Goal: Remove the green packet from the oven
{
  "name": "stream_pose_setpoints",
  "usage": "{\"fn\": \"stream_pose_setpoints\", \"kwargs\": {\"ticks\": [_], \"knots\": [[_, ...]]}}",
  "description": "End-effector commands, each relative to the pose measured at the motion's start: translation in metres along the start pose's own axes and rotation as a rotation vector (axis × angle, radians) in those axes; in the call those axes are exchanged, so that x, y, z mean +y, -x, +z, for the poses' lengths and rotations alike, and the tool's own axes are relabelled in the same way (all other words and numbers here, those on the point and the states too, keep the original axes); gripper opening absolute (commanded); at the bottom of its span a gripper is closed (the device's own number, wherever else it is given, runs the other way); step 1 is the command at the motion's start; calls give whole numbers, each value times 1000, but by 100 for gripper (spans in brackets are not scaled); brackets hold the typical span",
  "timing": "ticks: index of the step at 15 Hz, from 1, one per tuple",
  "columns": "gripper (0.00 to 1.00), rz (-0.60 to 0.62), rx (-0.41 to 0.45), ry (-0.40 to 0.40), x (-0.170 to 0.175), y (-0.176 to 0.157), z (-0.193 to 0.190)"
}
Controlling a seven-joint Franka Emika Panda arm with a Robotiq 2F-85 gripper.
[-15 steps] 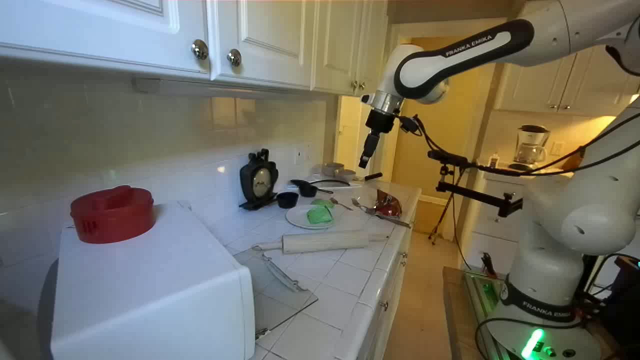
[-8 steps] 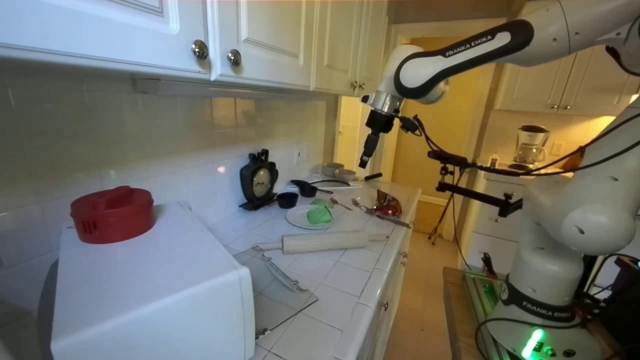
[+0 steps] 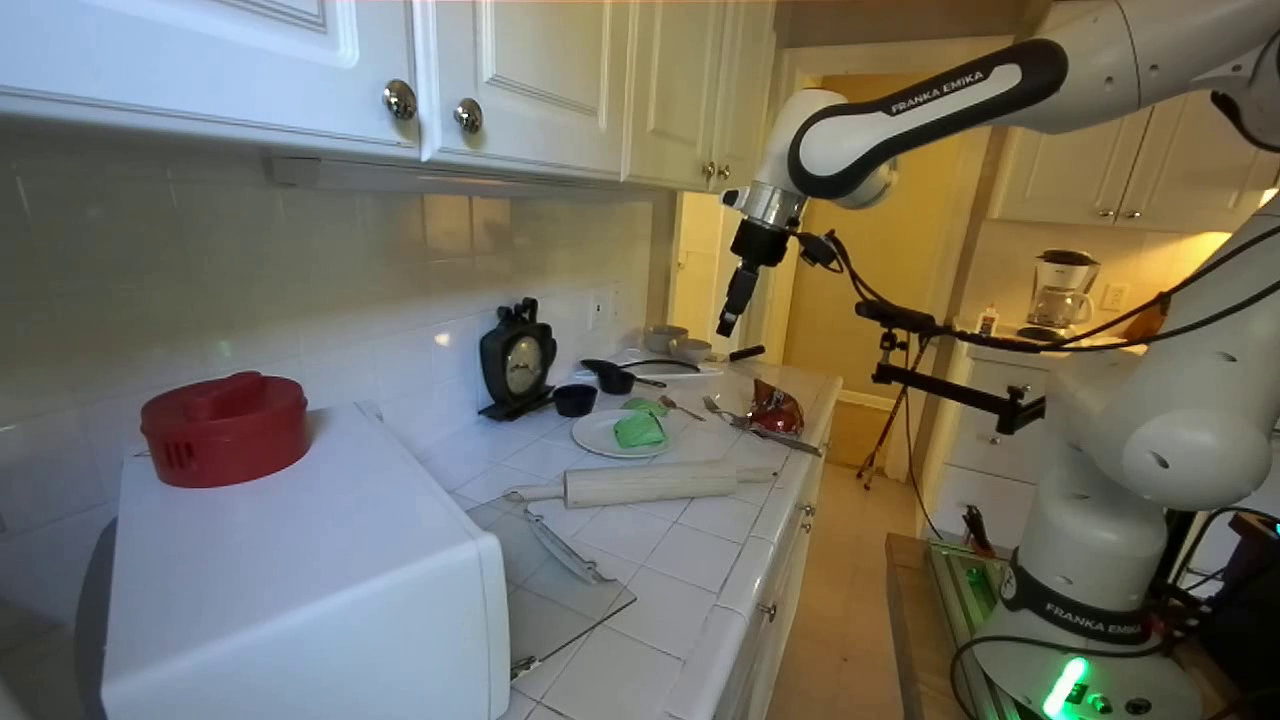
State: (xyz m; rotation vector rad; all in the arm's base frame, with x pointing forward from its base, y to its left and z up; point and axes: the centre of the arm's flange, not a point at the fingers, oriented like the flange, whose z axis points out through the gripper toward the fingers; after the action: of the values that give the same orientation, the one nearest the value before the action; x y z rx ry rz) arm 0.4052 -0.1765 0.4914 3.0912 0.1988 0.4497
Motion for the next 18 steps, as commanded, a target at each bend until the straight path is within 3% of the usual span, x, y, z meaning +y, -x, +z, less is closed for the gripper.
{"fn": "stream_pose_setpoints", "kwargs": {"ticks": [1,5,11,14,18], "knots": [[100,-75,82,-4,8,-20,17],[100,-208,80,-76,-2,-64,46],[100,-541,23,-176,-58,-139,93],[100,-698,-62,-180,-81,-165,114],[100,-855,-192,-100,-103,-186,132]]}}
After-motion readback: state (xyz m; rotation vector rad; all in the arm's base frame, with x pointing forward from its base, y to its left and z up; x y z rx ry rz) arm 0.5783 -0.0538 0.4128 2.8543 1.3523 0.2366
